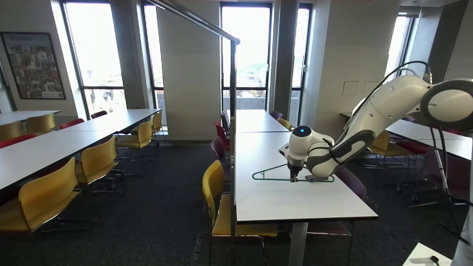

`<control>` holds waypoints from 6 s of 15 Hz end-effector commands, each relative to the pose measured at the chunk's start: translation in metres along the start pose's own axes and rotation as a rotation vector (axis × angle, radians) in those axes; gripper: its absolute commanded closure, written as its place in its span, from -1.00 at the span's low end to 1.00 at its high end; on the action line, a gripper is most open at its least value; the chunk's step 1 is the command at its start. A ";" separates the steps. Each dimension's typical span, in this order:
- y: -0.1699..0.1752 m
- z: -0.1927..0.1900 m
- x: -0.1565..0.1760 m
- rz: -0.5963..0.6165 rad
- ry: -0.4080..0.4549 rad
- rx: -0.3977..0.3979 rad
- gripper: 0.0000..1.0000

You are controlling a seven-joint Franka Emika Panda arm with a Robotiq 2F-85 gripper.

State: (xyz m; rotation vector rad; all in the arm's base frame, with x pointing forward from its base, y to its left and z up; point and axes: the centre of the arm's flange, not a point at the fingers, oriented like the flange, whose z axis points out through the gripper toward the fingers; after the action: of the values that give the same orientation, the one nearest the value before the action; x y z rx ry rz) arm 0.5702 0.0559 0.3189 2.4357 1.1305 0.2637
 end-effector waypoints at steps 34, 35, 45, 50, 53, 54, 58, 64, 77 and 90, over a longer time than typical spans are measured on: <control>-0.084 -0.323 0.021 -0.182 0.125 -0.624 0.81; -0.085 -0.328 0.023 -0.182 0.131 -0.630 0.81; -0.078 -0.341 0.037 -0.211 0.121 -0.679 0.95; -0.044 -0.398 0.090 -0.315 0.040 -0.921 0.95; -0.029 -0.436 0.115 -0.361 -0.066 -1.039 0.95; -0.025 -0.444 0.121 -0.372 -0.114 -1.067 0.95; -0.017 -0.463 0.150 -0.422 -0.311 -1.173 0.95; 0.009 -0.453 0.191 -0.509 -0.496 -1.210 0.95; 0.021 -0.419 0.231 -0.625 -0.525 -1.073 0.95; -0.011 -0.399 0.228 -0.547 -0.355 -1.006 0.95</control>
State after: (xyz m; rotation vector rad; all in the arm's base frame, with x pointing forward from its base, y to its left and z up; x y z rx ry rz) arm 0.5740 0.3578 0.6727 1.1950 1.0410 0.1431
